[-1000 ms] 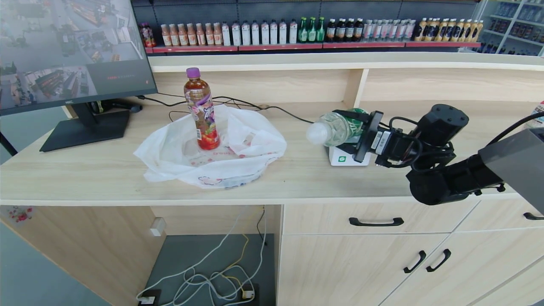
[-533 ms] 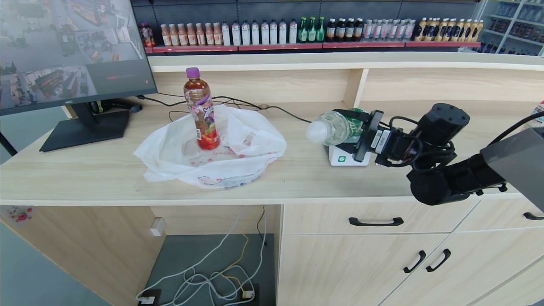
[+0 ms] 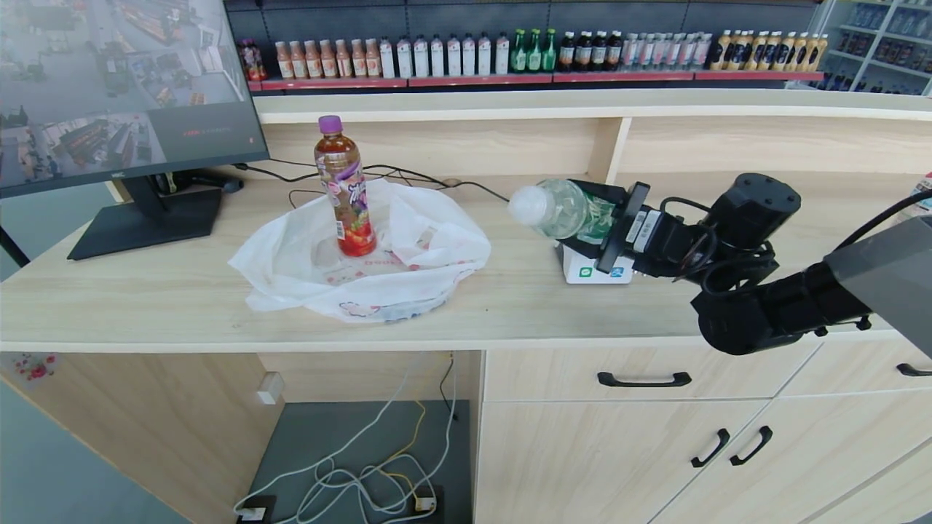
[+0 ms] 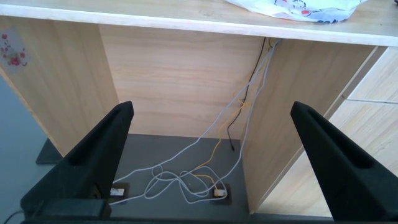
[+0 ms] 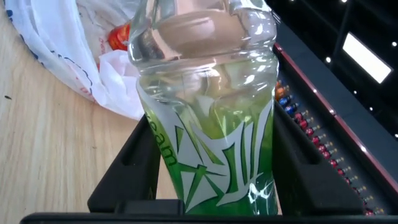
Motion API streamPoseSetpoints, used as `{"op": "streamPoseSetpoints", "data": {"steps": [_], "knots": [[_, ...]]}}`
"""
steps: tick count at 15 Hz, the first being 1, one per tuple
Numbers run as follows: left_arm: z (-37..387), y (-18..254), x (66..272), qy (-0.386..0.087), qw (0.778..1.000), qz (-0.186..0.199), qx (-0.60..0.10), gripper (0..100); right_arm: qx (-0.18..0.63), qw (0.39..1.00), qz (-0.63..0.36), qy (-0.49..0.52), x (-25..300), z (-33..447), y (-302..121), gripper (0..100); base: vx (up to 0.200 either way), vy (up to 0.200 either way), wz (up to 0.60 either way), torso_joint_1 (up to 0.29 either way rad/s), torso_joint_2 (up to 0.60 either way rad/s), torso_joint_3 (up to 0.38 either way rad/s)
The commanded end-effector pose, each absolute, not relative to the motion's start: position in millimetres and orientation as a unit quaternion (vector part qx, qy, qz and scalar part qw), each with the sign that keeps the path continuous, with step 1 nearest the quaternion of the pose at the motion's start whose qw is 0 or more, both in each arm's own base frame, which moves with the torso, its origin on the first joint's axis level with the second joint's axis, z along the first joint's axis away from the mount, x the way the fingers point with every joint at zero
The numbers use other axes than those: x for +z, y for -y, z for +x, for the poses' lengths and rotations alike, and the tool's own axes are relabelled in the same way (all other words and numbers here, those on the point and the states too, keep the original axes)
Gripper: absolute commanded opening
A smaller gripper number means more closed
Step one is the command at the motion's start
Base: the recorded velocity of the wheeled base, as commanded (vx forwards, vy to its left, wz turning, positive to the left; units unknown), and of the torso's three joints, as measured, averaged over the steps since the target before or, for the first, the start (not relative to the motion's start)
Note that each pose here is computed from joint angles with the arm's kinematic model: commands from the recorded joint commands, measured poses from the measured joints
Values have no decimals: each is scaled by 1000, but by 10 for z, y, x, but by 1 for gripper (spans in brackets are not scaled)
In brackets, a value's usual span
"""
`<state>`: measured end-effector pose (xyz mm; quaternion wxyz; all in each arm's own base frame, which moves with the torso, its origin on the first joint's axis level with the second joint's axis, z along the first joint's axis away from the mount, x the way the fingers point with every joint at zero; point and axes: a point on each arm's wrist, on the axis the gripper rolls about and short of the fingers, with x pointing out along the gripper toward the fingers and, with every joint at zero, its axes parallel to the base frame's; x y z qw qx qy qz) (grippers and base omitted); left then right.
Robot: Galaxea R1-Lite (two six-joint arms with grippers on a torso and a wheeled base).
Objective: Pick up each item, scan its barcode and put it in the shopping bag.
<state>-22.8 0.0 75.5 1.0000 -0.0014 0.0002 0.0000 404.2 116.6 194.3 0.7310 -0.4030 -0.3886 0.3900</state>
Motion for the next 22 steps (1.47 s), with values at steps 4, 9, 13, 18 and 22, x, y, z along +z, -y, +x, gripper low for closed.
{"op": "streamPoseSetpoints", "data": {"steps": [4, 9, 13, 18, 22], "knots": [[-228, 0, 755, 0, 1000, -2, 0, 100, 360, 770, -364, 381, 2224, 3945, -1106, 0, 0, 0, 0, 0, 0, 0], [-228, 0, 755, 0, 1000, -2, 0, 100, 297, 868, -212, 336, 2514, 3722, -1230, 0, 0, 0, 0, 0, 0, 0], [-228, 0, 755, 0, 1000, -2, 0, 100, 244, 924, -67, 288, 2585, 3549, -1126, 0, 0, 0, 0, 0, 0, 0], [-228, 0, 755, 0, 1000, -2, 0, 100, 201, 944, 21, 261, 2693, 3254, -1006, 0, 0, 0, 0, 0, 0, 0], [-228, 0, 755, 0, 1000, -2, 0, 100, 201, 936, 74, 278, 2763, 3198, -928, 0, 0, 0, 0, 0, 0, 0]]}}
